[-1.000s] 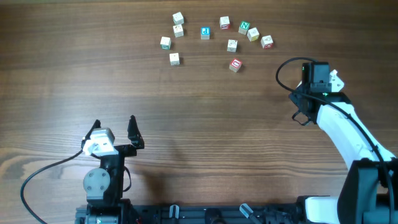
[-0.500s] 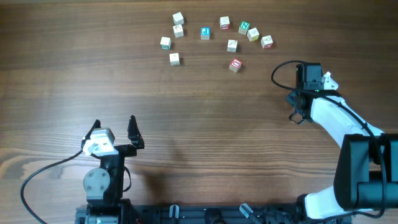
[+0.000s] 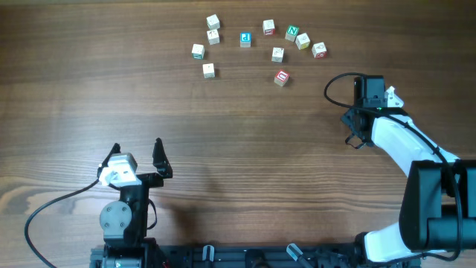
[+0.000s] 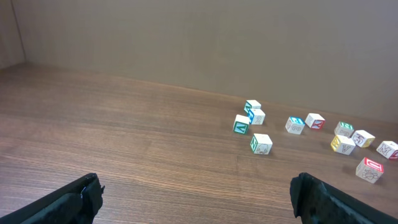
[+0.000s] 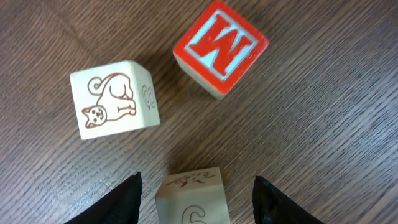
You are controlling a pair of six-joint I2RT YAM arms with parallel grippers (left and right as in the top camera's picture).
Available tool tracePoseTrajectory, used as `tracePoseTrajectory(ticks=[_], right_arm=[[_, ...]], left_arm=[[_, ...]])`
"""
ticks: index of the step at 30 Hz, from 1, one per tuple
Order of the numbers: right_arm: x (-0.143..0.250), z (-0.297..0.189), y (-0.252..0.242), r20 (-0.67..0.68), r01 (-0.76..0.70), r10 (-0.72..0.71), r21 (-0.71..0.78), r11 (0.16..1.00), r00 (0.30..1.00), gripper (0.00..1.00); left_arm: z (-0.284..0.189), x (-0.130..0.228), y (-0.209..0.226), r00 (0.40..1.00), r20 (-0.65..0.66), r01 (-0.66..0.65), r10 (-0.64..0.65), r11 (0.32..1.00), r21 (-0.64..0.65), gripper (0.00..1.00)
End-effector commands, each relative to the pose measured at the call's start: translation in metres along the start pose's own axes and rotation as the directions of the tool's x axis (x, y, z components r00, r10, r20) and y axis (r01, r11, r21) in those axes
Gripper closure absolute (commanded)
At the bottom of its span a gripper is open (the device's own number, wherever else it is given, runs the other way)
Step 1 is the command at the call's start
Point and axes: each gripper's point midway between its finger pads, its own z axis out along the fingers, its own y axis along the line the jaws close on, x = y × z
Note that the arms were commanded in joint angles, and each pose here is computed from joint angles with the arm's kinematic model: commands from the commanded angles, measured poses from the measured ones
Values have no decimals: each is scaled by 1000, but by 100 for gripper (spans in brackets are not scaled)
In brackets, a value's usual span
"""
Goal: Form a circle
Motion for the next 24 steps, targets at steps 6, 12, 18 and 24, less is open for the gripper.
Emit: tracePoseTrajectory(ticks=[6,12,18,24], right_arm=[[17,5,1,-71,61,-63,-28,998,995,48],[23,10,-3,-85,56,-57,-13,998,995,57],[16,11,-5,-51,53,-52,3,999,997,61],[11,11,-5,-24,47,-47,12,999,999,65]], left_arm=[[0,1,0,1000,3,-22,22,1000,6,0],[0,1,0,1000,3,-22,22,1000,6,0],[0,1,0,1000,3,-22,22,1000,6,0],[0,1,0,1000,3,-22,22,1000,6,0]])
